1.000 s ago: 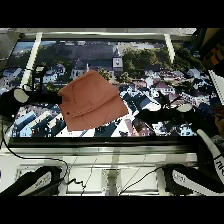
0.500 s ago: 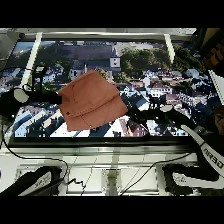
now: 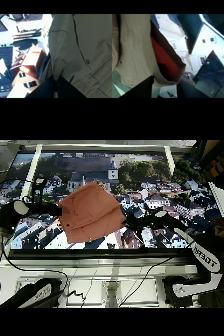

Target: Fold the clothes and pants, and hang the long-sleeved shirts on hangers.

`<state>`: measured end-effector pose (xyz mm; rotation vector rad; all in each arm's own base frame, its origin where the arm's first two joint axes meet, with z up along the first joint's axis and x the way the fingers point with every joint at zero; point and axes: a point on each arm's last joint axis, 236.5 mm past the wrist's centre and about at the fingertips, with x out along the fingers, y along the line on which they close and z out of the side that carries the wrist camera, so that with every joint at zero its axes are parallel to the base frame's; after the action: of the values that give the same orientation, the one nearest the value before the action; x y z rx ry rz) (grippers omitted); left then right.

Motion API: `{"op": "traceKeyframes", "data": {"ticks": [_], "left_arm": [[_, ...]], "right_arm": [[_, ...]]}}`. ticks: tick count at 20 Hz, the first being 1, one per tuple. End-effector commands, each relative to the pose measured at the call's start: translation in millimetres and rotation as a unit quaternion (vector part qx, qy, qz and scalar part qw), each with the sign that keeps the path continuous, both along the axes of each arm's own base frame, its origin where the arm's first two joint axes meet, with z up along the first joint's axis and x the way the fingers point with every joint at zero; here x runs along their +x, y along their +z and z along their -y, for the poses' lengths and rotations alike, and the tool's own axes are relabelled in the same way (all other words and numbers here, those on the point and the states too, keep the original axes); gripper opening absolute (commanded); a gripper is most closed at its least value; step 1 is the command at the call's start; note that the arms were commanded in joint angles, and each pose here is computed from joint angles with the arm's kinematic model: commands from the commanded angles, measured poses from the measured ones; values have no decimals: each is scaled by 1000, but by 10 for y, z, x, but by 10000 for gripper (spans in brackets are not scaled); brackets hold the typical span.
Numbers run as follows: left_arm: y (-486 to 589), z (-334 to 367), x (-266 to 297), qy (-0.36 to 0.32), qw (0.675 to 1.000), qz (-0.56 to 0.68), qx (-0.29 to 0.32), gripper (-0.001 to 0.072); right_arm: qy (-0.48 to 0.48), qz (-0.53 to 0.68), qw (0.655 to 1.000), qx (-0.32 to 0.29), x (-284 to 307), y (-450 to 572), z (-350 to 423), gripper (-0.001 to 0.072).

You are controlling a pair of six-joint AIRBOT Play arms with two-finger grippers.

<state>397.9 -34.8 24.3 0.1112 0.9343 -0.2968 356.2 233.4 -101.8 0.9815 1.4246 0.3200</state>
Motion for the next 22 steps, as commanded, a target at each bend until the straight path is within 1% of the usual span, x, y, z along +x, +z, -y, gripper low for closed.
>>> {"op": "traceKeyframes", "data": {"ticks": [1,4,6,8,10,11,13,15,16,17,19,21,22], "left_arm": [[12,-5,18,1,1000,4,1,17],[12,-6,19,1,1000,4,1,17],[22,12,27,3,1000,6,-5,17],[149,101,157,38,997,31,-57,16],[395,160,387,82,986,84,-119,16],[509,139,489,100,979,111,-136,16],[612,62,587,115,974,141,-135,15],[661,-17,641,125,971,159,-129,15],[682,-55,684,131,969,169,-127,15],[691,-99,742,139,966,181,-124,15],[620,-117,865,150,962,194,-120,15],[482,-39,989,162,958,197,-130,15],[426,45,1053,167,955,201,-138,15]], "right_arm": [[6,3,1000,0,64,12,-41,188],[1,33,999,-14,200,47,-92,153],[-6,63,998,-25,343,103,-141,7],[13,108,993,-38,509,243,-165,7],[57,156,984,-71,668,406,-83,7],[77,176,977,-93,756,499,28,6],[75,198,968,-133,957,715,379,6],[35,216,962,-163,1165,975,840,7],[19,223,960,-169,1210,1095,1032,7],[9,224,959,-171,1195,1207,1193,7],[27,216,959,-182,1025,1311,1360,7],[56,205,955,-208,811,1285,1439,6],[55,199,957,-205,717,1265,1428,7]]}}
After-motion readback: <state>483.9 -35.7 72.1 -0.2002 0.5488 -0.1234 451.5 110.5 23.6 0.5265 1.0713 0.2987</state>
